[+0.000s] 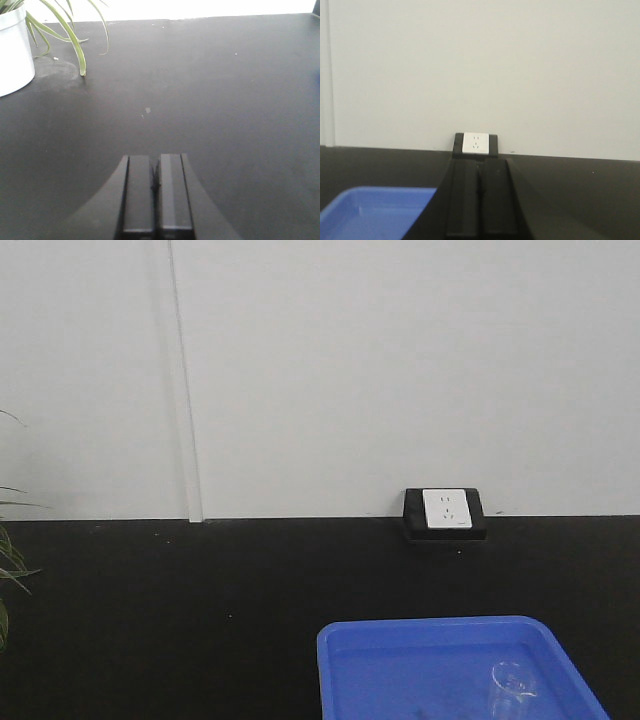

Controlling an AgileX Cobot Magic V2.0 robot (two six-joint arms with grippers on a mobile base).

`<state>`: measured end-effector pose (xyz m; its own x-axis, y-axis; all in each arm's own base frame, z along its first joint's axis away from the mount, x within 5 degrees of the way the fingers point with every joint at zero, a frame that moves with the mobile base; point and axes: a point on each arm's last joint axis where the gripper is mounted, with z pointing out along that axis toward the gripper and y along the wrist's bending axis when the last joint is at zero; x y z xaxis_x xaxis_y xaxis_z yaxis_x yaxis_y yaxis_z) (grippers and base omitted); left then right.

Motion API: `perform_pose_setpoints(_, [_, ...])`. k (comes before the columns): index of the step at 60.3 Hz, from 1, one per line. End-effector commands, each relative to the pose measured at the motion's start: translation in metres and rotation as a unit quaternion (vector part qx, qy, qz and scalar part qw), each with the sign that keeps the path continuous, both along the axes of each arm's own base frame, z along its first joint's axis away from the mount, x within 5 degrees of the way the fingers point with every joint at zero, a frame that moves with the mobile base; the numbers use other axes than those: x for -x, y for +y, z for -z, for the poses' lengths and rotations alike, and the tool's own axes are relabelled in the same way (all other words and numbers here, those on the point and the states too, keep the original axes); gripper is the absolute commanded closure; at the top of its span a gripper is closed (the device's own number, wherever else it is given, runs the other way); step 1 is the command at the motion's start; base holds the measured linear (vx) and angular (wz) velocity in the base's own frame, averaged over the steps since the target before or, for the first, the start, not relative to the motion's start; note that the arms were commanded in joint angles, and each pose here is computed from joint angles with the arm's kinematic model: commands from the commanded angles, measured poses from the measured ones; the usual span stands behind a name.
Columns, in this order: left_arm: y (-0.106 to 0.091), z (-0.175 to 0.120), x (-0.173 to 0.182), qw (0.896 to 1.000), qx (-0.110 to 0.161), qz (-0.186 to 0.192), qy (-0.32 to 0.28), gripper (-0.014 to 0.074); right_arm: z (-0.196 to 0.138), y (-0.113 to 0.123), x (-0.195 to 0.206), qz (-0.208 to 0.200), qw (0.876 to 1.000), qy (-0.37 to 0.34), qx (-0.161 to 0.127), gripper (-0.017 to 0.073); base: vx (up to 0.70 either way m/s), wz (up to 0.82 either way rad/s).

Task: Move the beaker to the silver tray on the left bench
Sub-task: 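Move the right gripper toward the glass beaker in the blue tray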

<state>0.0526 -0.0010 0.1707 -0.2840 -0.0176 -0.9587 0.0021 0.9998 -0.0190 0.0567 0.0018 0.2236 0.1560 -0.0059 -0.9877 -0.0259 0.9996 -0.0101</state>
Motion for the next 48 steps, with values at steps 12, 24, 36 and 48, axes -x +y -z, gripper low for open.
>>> perform_pose_setpoints(12, [0.0, 0.0, -0.002, 0.999, 0.004, -0.001, -0.034, 0.0592, -0.095, 0.0, -0.022, -0.003, 0.999, -0.03, -0.017, 0.0568, 0.0, 0.0])
perform_pose_setpoints(24, [0.0, 0.0, -0.002, 0.999, 0.004, -0.001, -0.034, 0.0592, -0.093, 0.001, -0.059, -0.002, 0.999, 0.043, -0.016, 0.0566, 0.0, 0.0])
perform_pose_setpoints(36, [0.0, 0.0, -0.002, 0.999, 0.004, -0.001, -0.034, 0.0592, -0.076, 0.002, -0.084, -0.001, 0.994, 0.105, -0.015, 0.0558, 0.0, 0.0])
perform_pose_setpoints(48, [0.0, 0.0, -0.002, 0.999, 0.004, -0.001, -0.034, 0.0592, -0.065, 0.002, -0.099, -0.001, 0.99, 0.142, -0.014, 0.051, 0.0, 0.0])
